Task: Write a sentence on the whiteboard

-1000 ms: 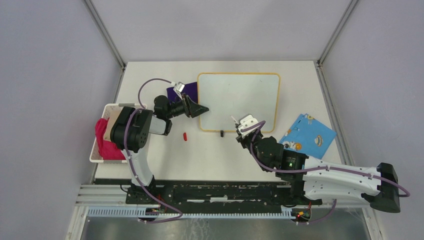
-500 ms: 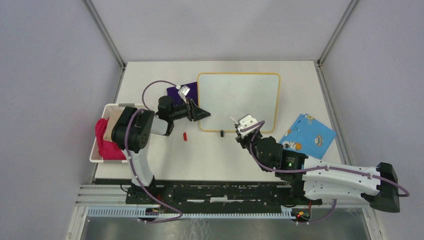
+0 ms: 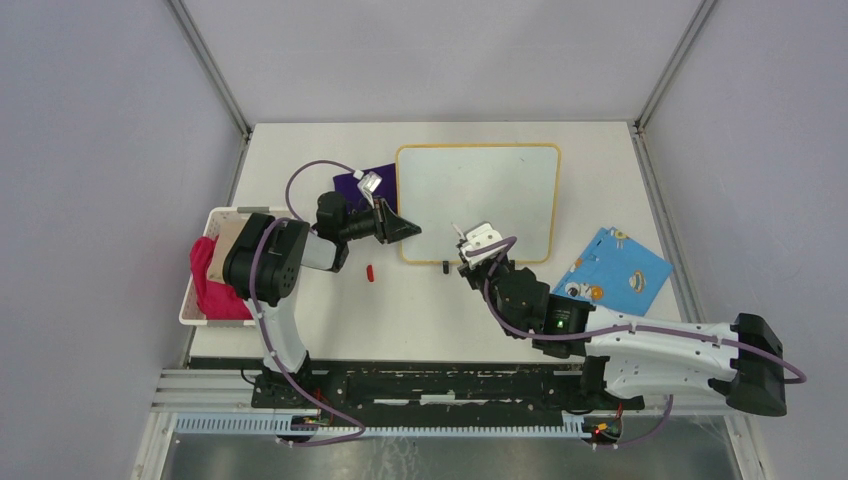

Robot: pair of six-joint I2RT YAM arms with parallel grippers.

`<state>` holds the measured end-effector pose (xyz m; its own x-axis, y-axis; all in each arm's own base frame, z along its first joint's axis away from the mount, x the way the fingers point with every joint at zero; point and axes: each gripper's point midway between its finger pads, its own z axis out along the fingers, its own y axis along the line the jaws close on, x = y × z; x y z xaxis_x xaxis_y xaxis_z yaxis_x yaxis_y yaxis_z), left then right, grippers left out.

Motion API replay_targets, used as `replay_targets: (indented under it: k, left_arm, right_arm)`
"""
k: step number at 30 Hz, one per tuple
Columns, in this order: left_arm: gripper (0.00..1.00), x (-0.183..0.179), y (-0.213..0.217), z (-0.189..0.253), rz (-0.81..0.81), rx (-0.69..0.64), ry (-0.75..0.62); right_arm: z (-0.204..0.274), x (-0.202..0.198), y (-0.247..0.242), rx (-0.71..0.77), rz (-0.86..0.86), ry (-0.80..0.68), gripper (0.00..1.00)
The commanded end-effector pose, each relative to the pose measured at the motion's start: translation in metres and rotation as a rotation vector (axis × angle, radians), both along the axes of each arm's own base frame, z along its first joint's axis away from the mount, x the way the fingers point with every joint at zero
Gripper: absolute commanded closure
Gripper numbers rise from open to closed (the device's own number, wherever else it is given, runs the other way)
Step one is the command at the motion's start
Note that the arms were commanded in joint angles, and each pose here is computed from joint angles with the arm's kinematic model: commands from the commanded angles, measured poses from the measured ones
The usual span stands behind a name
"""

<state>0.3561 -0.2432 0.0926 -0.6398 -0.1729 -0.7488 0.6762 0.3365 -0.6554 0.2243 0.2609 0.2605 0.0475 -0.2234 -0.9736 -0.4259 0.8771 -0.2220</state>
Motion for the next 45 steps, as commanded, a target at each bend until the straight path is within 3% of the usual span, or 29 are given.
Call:
replay_targets:
  k: [1,11,14,17,24,33,45]
  left_arm:
    - [0.68,0.004,0.001,0.007,0.003,0.013,-0.082]
    - [0.71,0.001,0.001,0.005,0.002,0.015,-0.086]
    - [0.55,0.002,0.001,0.011,0.007,-0.003,-0.094]
    - [0.47,0.003,0.000,0.024,0.008,-0.033,-0.115]
    - [0.40,0.003,-0.001,0.040,0.014,-0.113,-0.120]
    - [0.41,0.002,-0.001,0.048,0.012,-0.158,-0.128]
    - [0.56,0.001,-0.001,0.029,0.007,-0.143,-0.087]
  right_arm:
    - [0.047,0.013,0.006,0.136,-0.067,-0.059,1.00]
    - [0.046,0.059,0.045,0.189,0.000,0.053,1.00]
    - [0.047,0.060,0.049,0.198,0.020,0.053,1.00]
    - [0.045,0.057,0.048,0.197,0.032,0.055,1.00]
    - [0.044,0.055,0.043,0.188,0.035,0.049,1.00]
    - [0.040,0.062,0.047,0.189,0.012,0.050,1.00]
    - [0.038,0.065,0.055,0.188,0.021,0.054,1.00]
